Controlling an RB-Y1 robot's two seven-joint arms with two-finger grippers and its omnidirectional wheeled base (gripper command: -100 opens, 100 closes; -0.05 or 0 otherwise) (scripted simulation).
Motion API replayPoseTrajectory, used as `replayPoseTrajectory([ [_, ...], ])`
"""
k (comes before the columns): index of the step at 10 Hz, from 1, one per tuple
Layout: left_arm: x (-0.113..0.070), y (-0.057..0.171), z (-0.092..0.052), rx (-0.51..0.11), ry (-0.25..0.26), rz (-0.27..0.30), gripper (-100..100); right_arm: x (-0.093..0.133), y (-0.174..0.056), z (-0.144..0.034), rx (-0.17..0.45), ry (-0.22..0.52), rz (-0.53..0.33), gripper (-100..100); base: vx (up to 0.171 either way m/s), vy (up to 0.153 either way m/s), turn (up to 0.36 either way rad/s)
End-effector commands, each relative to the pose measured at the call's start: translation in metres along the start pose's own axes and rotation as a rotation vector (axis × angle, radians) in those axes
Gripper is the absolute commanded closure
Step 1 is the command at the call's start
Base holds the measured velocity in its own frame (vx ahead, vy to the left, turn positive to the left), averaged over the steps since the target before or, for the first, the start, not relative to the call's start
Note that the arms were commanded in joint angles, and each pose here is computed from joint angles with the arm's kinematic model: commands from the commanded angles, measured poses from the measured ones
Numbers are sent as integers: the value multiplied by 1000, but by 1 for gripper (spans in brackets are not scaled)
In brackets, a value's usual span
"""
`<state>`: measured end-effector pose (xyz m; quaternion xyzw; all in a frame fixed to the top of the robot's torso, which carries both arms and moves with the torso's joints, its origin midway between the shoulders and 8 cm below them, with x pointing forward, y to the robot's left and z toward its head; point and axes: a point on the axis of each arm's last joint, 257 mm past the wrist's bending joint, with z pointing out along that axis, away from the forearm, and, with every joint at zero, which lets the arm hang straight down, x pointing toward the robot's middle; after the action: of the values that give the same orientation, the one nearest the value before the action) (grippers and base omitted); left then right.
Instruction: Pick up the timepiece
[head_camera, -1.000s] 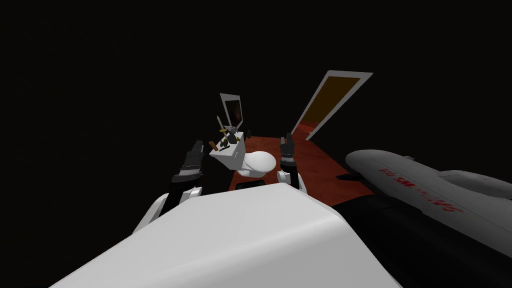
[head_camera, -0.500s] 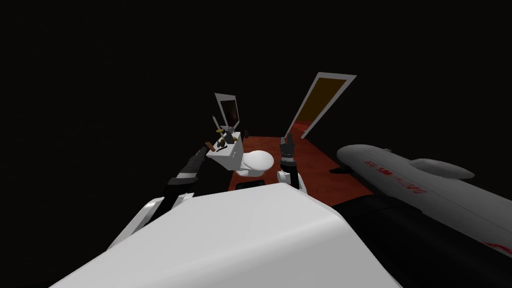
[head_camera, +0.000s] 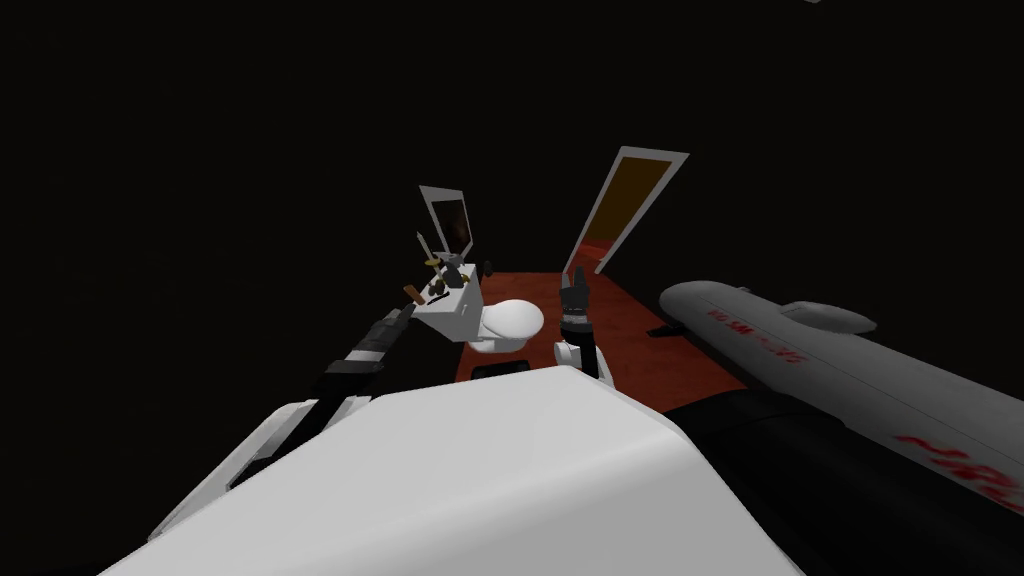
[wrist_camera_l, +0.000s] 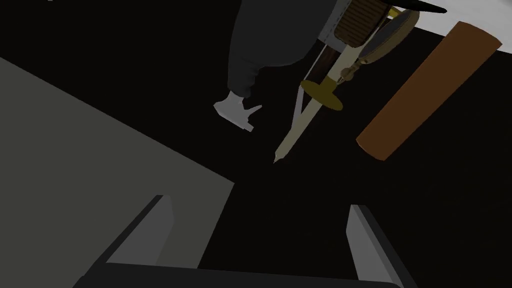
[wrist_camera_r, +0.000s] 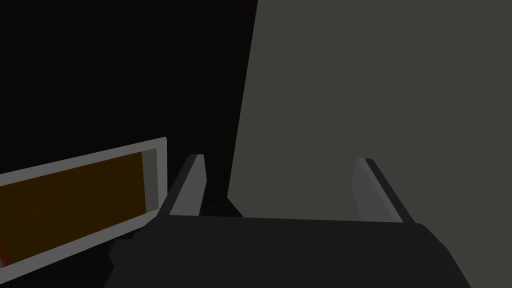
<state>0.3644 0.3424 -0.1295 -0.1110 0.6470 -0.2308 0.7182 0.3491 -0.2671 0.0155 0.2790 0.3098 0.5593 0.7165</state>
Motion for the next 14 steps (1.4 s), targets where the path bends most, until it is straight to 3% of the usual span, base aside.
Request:
replayPoseTrajectory([
  [1,7,18,-8,-27,55,65,-100,0,0,0,0,0,0,0,-24,6,-97],
  [7,22,58,-19,-78,180,205,-100,0,0,0,0,0,0,0,1,6,-69],
  [14,30,69,0,-35,278,327,-100,0,0,0,0,0,0,0,68,8,-4],
])
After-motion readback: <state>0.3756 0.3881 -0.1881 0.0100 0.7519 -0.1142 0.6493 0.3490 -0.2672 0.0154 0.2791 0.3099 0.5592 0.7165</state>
